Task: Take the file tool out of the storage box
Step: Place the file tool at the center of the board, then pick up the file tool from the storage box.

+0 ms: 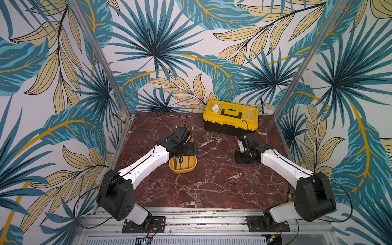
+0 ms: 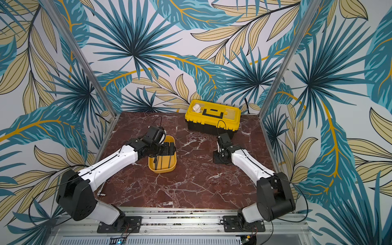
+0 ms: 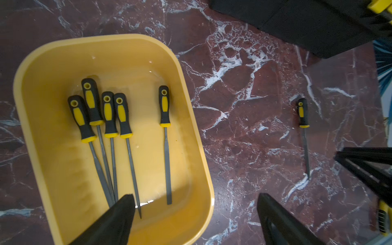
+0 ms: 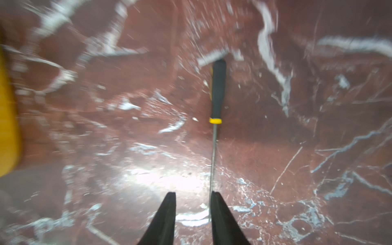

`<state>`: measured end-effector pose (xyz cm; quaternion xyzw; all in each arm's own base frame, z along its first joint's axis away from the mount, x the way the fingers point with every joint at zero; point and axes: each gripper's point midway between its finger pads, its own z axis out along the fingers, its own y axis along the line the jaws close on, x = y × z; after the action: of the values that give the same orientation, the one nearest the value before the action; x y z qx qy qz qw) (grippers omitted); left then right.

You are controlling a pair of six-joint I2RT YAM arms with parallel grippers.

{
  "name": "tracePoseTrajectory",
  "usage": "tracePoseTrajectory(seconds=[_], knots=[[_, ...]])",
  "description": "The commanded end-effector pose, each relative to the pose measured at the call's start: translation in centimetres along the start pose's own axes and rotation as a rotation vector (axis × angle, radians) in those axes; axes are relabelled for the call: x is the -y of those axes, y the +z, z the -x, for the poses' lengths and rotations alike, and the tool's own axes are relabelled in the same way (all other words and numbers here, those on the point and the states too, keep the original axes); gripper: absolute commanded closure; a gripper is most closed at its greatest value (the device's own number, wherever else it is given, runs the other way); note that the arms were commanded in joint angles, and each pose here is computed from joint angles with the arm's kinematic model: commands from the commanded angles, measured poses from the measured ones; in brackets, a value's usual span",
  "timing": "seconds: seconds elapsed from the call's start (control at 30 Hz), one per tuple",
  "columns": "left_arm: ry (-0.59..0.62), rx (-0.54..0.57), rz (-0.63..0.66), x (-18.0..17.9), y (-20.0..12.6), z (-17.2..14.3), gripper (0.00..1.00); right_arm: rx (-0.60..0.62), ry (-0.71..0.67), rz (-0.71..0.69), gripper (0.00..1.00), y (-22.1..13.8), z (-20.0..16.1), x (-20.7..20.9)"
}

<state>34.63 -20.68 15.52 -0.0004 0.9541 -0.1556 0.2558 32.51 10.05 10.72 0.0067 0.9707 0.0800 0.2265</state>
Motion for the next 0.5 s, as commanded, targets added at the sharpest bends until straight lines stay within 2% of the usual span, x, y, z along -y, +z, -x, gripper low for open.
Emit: tracePoseTrajectory(seconds=[0.0,0.2,0.27,0.47], knots=[[0.012,0.024,0.092,-1.3,0.1,1.7,0.08,0.048,0.027,0.097,0.61,-1.6,-0.2,-1.4],[-0.025,-0.012,0.167,-3.0,2.2,2.1,0.16,0.145,0.037,0.218,0.45,-5.1,-0.1,-3.1],[-0.032,-0.022,0.187,-3.5,2.9,2.5,0.2,0.162,0.038,0.254,0.43,-6.0,-0.1,-3.6],[-0.023,-0.055,0.273,-5.2,5.0,3.5,0.38,0.198,0.048,0.318,0.36,-7.9,-0.5,-4.5]])
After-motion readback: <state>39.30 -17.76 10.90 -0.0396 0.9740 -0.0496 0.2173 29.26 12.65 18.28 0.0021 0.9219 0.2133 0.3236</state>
